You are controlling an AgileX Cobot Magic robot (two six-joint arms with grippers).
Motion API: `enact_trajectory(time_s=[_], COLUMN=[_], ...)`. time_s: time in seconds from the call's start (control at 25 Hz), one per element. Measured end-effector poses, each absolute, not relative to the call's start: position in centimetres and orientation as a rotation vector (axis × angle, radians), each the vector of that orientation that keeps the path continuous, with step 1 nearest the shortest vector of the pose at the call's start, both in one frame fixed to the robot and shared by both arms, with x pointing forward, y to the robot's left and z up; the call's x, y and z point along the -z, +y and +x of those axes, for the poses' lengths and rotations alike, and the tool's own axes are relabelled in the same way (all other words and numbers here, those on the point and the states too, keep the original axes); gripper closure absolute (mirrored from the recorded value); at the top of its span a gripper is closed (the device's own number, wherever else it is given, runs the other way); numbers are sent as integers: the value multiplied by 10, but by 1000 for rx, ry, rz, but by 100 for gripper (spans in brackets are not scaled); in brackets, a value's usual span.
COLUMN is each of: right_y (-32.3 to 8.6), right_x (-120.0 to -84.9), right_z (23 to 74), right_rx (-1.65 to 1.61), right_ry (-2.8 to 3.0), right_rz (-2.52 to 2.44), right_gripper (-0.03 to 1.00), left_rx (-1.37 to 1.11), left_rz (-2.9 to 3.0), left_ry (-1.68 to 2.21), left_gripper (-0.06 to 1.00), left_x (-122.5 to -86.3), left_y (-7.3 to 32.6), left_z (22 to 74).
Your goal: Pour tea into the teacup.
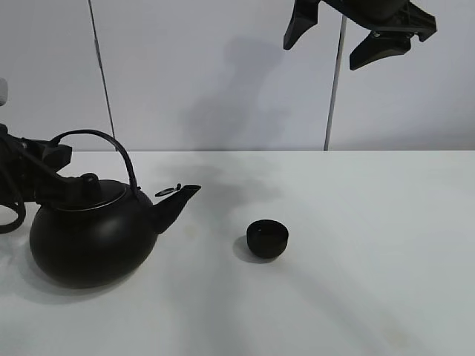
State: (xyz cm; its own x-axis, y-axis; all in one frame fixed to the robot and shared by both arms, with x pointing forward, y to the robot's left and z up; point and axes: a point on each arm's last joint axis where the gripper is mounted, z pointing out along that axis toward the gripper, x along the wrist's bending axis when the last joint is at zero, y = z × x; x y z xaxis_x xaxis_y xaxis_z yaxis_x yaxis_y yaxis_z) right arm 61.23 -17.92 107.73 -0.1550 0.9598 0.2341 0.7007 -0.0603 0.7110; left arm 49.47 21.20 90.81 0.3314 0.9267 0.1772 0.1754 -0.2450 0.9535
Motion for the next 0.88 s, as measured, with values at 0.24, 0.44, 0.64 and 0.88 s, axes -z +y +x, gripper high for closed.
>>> enact_trajectory(time_s=[0.24,0.44,0.64,0.88], right_y=[-179,-179,-179,-179], right_x=[-1077,-1077,-1077,-1077], right_z=[612,612,612,612], right_rx=[-1053,-1053,-1053,-1053], right_ry=[1879,1879,1879,1879], right_rz=[1775,1775,1775,1775], right_gripper=[35,35,35,35], left_rx=[-943,-914,-913,-908], left_rz=[1616,1579,1572,1567], left_ry=[1058,1088,1083,1059], left_gripper=[78,67,60,47], left_x=[-906,-908,-912,-917], left_y=[213,216,219,222], left_z=[488,481,473,459])
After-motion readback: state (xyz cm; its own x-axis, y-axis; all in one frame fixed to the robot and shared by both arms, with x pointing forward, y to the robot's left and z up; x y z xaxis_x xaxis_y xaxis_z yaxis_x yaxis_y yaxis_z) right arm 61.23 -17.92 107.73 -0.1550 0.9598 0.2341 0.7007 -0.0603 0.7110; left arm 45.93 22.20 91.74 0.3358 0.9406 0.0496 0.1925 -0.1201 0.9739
